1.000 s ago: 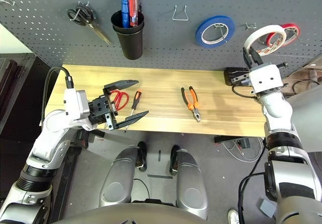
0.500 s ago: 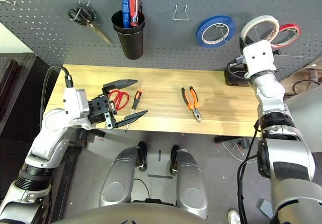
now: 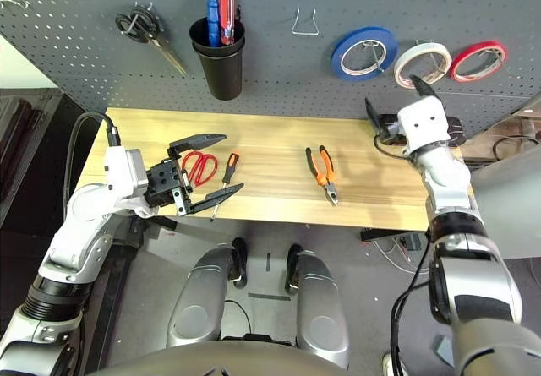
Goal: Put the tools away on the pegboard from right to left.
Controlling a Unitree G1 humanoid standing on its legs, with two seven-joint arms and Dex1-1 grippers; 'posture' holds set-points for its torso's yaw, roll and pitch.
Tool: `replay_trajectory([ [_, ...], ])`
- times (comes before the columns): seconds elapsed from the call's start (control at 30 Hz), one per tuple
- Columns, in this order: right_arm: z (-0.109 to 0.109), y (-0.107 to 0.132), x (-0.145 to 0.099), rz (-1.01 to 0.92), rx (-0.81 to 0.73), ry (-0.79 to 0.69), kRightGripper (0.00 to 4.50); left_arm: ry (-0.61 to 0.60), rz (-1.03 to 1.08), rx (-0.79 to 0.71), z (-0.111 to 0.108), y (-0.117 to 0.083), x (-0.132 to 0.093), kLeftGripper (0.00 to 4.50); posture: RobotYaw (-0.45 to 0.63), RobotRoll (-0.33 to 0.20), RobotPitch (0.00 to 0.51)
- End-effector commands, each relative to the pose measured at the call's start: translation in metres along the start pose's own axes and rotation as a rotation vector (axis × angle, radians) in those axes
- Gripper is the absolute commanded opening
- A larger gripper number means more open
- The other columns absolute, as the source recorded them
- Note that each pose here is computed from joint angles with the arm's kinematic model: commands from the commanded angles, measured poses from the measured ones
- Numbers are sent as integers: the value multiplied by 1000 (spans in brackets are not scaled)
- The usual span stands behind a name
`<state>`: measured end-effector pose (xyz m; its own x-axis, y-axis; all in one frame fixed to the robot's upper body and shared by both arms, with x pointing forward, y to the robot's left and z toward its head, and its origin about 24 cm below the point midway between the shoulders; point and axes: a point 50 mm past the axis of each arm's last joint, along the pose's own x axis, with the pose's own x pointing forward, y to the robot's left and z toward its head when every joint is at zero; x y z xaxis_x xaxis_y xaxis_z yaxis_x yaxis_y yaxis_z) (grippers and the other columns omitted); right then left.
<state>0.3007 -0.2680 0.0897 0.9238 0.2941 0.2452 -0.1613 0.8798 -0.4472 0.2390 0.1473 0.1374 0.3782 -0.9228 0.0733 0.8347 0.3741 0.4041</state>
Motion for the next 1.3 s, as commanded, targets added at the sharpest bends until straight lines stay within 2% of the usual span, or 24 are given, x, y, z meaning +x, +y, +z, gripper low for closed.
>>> replay_trajectory([
  [0.03,-1,8,-11,25,87,79,4478,38,0,-20,-6,-2,-5,4500,139,0,244],
  [0.2,-16,18,-22,16,200,357,4478,170,-24,-19,-17,1,-17,4500,132,0,249],
  [0.37,-27,24,-26,47,270,573,4478,292,-51,-23,-27,5,-24,4500,129,0,253],
  [0.53,-27,28,-21,43,346,661,4478,402,-85,5,-38,6,-28,4500,126,0,261],
  [0.63,-25,41,-17,113,386,725,4478,431,-105,31,-43,8,-26,4500,124,0,271],
  [0.9,-14,65,0,155,414,819,4478,447,-130,45,-47,8,-22,4500,125,0,289],
  [1.3,-20,95,31,120,449,989,4478,463,-168,29,-48,1,-19,4500,155,0,310],
])
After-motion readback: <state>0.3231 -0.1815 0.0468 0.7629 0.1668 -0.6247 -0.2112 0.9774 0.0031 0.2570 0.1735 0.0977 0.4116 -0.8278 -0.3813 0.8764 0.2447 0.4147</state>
